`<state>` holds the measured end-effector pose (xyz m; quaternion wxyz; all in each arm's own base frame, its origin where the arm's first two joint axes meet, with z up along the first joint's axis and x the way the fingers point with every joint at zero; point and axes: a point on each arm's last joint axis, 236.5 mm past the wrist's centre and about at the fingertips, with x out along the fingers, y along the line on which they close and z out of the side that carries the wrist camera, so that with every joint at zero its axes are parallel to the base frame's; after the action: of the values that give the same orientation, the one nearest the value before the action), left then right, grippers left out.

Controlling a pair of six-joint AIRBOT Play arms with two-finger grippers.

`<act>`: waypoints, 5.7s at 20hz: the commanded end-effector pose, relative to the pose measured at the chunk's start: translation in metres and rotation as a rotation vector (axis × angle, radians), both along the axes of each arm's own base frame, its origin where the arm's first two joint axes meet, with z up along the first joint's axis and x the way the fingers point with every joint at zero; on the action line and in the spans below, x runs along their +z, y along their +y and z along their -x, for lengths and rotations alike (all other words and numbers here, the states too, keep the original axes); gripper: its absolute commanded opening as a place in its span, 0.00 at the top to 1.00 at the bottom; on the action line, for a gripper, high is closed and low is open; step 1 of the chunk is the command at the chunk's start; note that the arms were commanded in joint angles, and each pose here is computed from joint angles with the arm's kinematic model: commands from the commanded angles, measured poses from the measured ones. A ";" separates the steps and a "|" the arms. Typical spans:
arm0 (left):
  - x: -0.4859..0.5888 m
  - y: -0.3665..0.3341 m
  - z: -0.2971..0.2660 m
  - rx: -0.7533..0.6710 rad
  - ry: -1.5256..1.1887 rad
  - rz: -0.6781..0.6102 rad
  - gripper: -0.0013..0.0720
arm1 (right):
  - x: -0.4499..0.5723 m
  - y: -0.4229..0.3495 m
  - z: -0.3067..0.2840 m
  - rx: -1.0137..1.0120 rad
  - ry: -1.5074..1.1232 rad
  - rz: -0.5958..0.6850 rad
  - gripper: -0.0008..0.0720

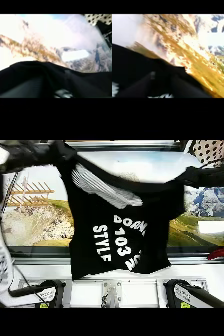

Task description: Fold the clothes and pants, and hang the long-sleeved shirts on hangers.

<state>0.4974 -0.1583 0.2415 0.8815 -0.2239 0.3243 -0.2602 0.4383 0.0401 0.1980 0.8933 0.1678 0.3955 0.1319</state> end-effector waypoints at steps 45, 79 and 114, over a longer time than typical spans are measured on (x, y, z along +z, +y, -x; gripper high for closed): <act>-0.064 0.012 -0.085 0.052 -0.005 -0.192 0.17 | -0.150 -0.029 0.067 -0.008 0.294 0.206 0.17; -0.334 -0.197 0.158 -0.351 0.588 -0.788 0.18 | -0.152 -0.028 0.068 -0.005 0.303 0.203 0.17; -0.304 -0.151 0.204 -0.321 0.546 -0.701 0.96 | -0.267 0.077 0.027 0.240 0.231 0.640 0.47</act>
<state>0.2951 -0.3105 -0.0626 0.7372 0.0777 0.6405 -0.2006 0.3939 0.1147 -0.0749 0.8017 -0.1750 0.5622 0.1031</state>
